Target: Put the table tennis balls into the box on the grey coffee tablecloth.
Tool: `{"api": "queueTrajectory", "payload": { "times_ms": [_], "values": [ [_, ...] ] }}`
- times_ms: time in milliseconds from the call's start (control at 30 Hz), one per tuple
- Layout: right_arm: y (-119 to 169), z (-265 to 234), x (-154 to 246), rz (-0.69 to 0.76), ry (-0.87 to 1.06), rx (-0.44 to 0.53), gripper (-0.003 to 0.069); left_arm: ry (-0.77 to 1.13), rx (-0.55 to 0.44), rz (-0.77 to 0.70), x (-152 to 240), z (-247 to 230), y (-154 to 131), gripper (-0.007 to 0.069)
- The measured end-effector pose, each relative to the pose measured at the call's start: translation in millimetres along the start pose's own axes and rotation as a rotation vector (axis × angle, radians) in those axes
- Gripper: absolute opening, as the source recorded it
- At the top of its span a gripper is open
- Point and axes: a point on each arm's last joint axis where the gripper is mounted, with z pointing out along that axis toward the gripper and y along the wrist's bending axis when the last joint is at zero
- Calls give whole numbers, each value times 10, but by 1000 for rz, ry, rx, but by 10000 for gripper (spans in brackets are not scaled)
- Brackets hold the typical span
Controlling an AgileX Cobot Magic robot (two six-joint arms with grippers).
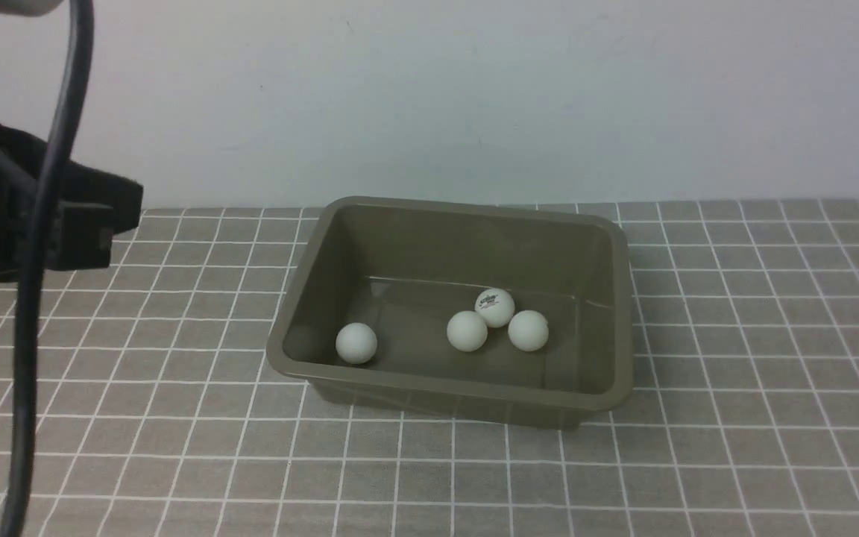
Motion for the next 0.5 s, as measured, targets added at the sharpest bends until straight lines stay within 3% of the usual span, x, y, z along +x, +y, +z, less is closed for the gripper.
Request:
{"api": "queueTrajectory", "payload": {
  "times_ms": [67, 233, 500],
  "values": [
    [-72, 55, 244, 11, 81, 41, -12, -12, -4, 0, -15, 16, 8, -5],
    [-88, 64, 270, -22, 75, 49, -12, -45, -29, 14, 73, 13, 36, -5],
    [-90, 66, 263, -40, 65, 50, -10, -179, -50, 21, 669, -271, 49, -5]
  ]
}}
